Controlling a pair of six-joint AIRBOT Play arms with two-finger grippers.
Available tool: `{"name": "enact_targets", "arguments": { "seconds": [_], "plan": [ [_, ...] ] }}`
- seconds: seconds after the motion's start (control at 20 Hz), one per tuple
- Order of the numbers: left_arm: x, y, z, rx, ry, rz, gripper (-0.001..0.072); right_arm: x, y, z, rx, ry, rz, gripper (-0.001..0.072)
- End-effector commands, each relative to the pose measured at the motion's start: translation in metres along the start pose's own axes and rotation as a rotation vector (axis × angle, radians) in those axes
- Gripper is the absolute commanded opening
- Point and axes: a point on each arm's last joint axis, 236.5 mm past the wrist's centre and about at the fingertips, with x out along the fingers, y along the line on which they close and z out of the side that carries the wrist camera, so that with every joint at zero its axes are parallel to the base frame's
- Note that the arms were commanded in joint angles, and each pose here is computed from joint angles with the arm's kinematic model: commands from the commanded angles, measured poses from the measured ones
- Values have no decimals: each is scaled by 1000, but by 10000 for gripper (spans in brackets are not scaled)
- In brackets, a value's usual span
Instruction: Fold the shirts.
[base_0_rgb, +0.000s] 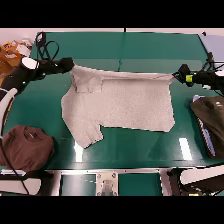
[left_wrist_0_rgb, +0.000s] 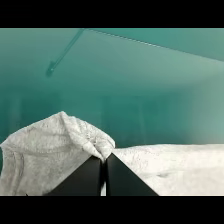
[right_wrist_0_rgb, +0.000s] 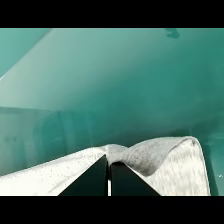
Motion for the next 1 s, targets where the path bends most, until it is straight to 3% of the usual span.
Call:
{"name": "enact_targets", "arguments": {
  "seconds": [0.0,0.4,0.7,0.75,0.8,0.85,0.9,0.95],
  "plan": [
    [22,22,-9,25,23,41,23,23,-12,0,-15,64,5,13],
    [-12,46,-103,58,467,49,23,-22,-52,-80,-95,456,-104,12],
    [-10,50,-123,34,531,42,24,-35,-64,-99,-59,553,-161,14],
    [-8,47,-124,11,531,27,25,-35,-63,-101,-52,558,-160,52],
    [-8,43,-125,-1,534,15,97,-35,-63,-100,-33,556,-166,184],
    [-11,41,-125,2,546,7,408,-38,-64,-99,-10,557,-175,191],
    [-16,38,-124,3,561,-1,532,-45,-66,-98,28,567,-187,192],
    [-23,36,-125,3,589,-12,532,-53,-67,-98,67,579,-191,192]
  ]
}}
